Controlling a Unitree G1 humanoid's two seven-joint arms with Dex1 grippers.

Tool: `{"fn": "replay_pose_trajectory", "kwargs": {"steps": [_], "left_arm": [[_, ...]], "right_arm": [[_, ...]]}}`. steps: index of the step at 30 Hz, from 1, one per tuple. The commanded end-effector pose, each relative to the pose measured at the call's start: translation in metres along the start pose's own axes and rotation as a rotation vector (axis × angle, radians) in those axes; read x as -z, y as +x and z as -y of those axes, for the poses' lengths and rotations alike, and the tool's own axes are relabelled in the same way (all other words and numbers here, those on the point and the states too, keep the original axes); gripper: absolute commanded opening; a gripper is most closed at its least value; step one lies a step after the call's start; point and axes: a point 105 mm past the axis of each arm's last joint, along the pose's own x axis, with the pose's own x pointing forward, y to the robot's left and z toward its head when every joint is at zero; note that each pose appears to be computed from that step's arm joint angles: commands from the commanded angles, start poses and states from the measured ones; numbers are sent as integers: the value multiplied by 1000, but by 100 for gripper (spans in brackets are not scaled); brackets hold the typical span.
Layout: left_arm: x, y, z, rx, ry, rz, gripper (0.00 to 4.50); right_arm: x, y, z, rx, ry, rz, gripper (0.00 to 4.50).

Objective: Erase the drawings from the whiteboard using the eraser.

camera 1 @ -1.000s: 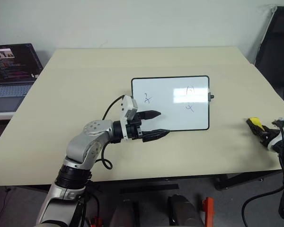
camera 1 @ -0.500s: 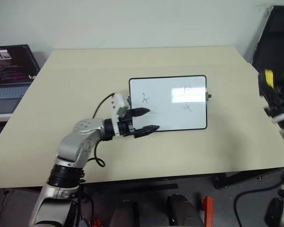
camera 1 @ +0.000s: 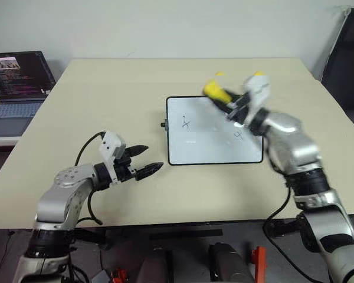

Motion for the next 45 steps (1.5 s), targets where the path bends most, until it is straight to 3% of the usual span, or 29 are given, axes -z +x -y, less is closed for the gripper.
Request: {"fn": "replay_pose_trajectory", "kwargs": {"steps": [1,8,16,20,25,36,43,45], "left_arm": [[-14,-6,4,-16,55,40,450],[-16,-7,12,-30,46,55,450],[-22,-9,17,-33,48,64,450],[-23,-10,17,-35,48,65,450],[-26,-8,16,-32,52,67,450],[-29,-2,15,-10,60,68,450],[-30,-1,13,-6,64,70,450],[-30,-1,13,-6,65,69,450]], "right_arm": [[-13,20,-10,-61,-188,32,112],[-3,48,-16,-74,-261,-1,112],[32,48,-11,-59,-302,-118,111],[64,35,-34,-218,-271,-214,111],[81,19,-57,-366,-206,-245,111],[57,32,26,126,-263,-243,110],[69,31,14,69,-268,-269,110],[72,32,-7,-54,-251,-249,110]]}}
